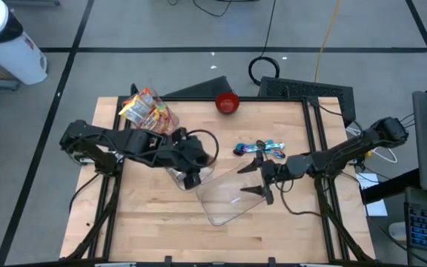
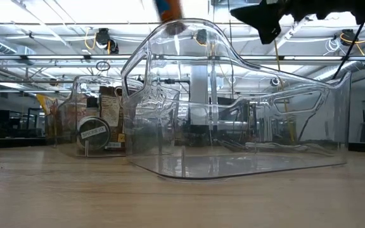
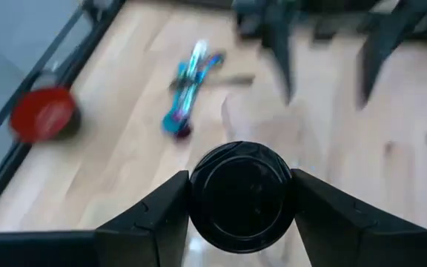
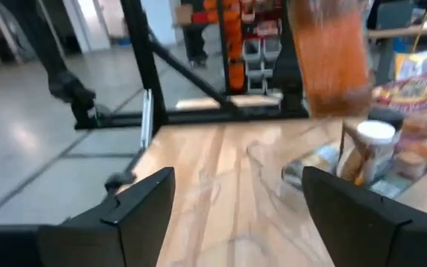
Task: Pick & Place Food Item
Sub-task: Put the orange seasoning bottle into the middle transparent bin
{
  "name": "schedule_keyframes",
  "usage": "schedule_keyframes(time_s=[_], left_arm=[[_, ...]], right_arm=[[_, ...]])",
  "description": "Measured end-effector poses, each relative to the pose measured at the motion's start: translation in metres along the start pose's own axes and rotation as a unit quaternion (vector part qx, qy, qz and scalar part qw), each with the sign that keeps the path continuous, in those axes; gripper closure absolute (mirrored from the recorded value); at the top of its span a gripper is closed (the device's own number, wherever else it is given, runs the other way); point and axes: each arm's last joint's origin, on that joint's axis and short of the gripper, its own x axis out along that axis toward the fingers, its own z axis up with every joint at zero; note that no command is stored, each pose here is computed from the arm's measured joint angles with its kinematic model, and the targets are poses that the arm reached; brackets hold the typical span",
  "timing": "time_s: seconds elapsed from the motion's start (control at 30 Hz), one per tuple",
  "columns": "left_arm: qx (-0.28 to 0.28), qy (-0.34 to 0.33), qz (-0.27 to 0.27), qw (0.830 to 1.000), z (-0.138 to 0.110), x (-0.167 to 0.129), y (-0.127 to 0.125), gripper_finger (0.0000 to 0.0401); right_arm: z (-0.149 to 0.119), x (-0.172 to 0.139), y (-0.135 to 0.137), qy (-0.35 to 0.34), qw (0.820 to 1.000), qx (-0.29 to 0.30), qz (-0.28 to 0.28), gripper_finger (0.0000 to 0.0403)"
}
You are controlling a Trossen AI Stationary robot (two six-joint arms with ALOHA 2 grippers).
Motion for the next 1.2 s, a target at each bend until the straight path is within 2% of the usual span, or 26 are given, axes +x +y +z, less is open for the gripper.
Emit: schedule_keyframes(time_s=[0.1,0.4,0.57,0.8,1.03,1.2], left_arm=[[-0.011,0.035,0.026,0.999,-0.012,0.004,0.001,0.0193],[-0.064,0.123,0.079,0.987,-0.050,0.033,0.003,0.0193],[-0.087,0.152,0.075,0.982,-0.075,0.058,0.001,0.0193],[-0.115,0.157,0.037,0.980,-0.102,0.091,0.001,0.0193],[-0.143,0.170,0.054,0.973,-0.126,0.110,0.010,0.0187],[-0.156,0.165,0.051,0.973,-0.134,0.118,0.013,0.0192]], right_arm=[[0.003,-0.005,-0.001,-0.015,1.000,0.002,0.001,0.0113],[-0.007,-0.008,-0.003,-0.001,1.000,0.000,-0.002,0.0115],[-0.006,-0.008,-0.003,-0.001,1.000,0.000,-0.002,0.0119],[-0.006,-0.008,-0.003,-0.001,1.000,0.000,-0.002,0.0119],[-0.006,-0.008,-0.003,-0.001,1.000,0.000,-0.002,0.0118],[-0.006,-0.008,-0.003,-0.001,1.000,0.000,-0.003,0.0117]])
